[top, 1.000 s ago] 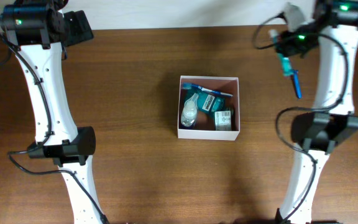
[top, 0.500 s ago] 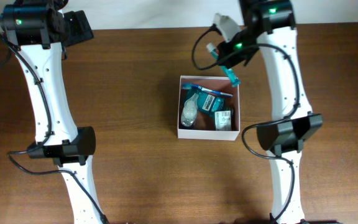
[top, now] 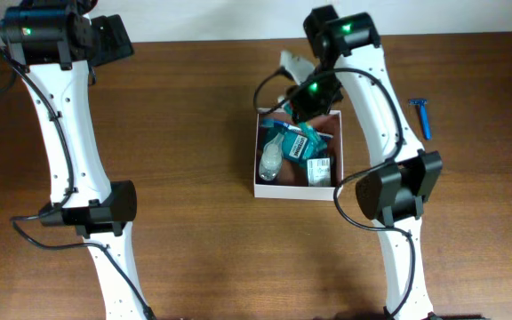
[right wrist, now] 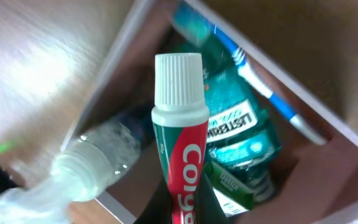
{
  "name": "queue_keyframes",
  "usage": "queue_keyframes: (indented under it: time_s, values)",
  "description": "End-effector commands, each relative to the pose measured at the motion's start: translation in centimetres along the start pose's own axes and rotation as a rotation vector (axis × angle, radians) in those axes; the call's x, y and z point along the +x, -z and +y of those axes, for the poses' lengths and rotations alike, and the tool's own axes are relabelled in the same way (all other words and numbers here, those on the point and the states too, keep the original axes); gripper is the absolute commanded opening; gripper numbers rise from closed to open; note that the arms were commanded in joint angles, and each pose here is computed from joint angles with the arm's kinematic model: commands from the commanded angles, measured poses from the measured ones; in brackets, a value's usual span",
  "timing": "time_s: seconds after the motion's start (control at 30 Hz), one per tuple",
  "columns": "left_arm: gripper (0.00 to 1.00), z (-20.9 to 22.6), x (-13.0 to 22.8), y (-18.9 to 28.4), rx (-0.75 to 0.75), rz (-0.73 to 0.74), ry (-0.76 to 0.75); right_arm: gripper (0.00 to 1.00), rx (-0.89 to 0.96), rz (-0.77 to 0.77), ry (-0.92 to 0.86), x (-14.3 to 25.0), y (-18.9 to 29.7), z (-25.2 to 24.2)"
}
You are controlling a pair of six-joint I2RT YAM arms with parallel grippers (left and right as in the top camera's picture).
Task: Pack container
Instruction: 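Carry the toothpaste tube to the box and lower it inside, then release the tube and move the right gripper toward the blue razor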
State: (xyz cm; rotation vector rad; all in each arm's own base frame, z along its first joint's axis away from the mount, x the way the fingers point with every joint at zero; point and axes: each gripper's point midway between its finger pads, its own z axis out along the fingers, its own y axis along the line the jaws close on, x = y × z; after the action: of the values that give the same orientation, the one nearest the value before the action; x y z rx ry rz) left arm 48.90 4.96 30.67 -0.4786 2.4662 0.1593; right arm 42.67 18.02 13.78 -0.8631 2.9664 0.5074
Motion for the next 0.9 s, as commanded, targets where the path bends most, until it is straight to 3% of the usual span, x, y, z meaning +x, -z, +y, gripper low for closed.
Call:
queue_keyframes:
  time_s: [0.0, 0.17, 0.5, 0.7, 0.87]
  values:
    - [0.99, 0.0, -0.2, 0.9, 0.01, -0.014, 0.014, 0.04, 0.0, 0.043, -0.014, 1.1, -0.4, 0.4]
    - [0.99, 0.0, -0.2, 0.9, 0.01, -0.014, 0.014, 0.09, -0.014, 0.095, -0.032, 2.1, -1.6, 0.3]
    - [0.99, 0.0, -0.2, 0.9, 0.01, -0.014, 0.014, 0.4, 0.003, 0.104, -0.029, 2.2, -2.0, -0.3]
    - [0.99, 0.0, -0.2, 1.0, 0.01, -0.014, 0.014, 0.7, 0.034, 0.007, -0.016, 0.6, -0.5, -1.1]
    - [0.99, 0.0, -0.2, 0.9, 0.01, -0.014, 0.014, 0.99, 0.093, -0.164, -0.082, -0.8, 5.3, -3.6]
